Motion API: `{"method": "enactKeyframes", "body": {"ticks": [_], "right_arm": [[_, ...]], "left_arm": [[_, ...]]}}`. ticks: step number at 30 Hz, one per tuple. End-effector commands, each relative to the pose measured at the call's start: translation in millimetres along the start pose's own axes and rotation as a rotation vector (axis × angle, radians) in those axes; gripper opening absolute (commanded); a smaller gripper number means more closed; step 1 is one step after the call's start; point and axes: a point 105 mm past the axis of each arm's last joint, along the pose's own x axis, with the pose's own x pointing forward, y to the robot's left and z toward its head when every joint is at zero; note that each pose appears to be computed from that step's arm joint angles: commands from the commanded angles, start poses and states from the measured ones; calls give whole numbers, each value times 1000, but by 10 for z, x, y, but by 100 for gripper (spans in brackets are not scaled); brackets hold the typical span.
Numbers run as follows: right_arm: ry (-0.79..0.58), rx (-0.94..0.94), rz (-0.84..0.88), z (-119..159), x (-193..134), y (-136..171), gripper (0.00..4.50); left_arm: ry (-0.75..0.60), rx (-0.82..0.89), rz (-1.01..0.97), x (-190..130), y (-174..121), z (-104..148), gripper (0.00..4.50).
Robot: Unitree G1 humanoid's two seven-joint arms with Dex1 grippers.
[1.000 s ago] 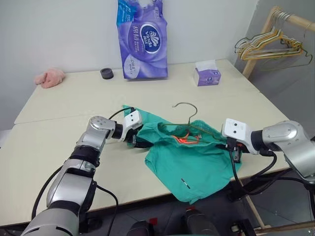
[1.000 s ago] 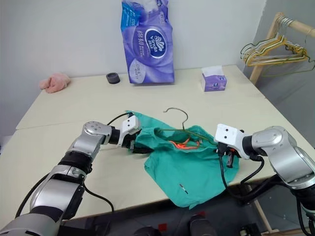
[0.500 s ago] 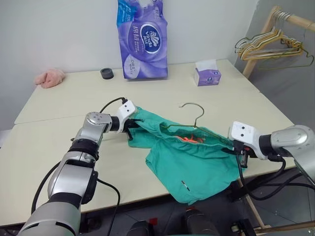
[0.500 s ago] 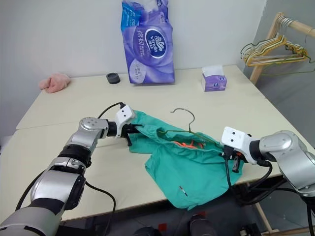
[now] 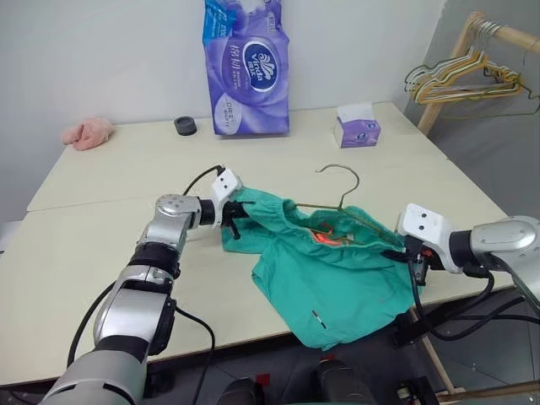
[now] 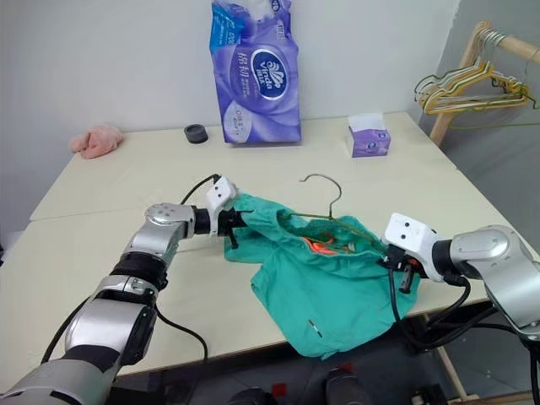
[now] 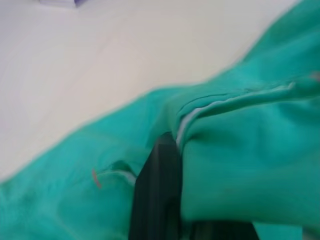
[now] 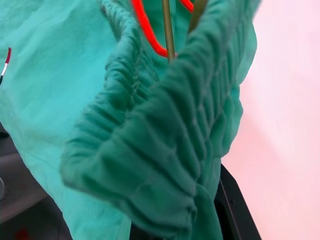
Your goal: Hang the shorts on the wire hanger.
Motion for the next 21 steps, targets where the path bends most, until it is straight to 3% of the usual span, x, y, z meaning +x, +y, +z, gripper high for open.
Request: {"method": "enactKeyframes", "body": {"ticks": [1, 10, 16, 21], "right_arm": [[-25, -36, -15, 96, -35, -4, 0], [-24, -34, -12, 88, -28, 6, 0], [-43, 59, -21, 41, -100, 6, 0], [-89, 252, -18, -17, -246, 49, 0]], "left_arm": [[-129, 14, 18, -53, 45, 362, 124], [-42, 43, -54, -215, -85, 165, 395], [-26, 87, 193, -486, 379, 218, 395], [-79, 97, 137, -501, 350, 417, 395]]}}
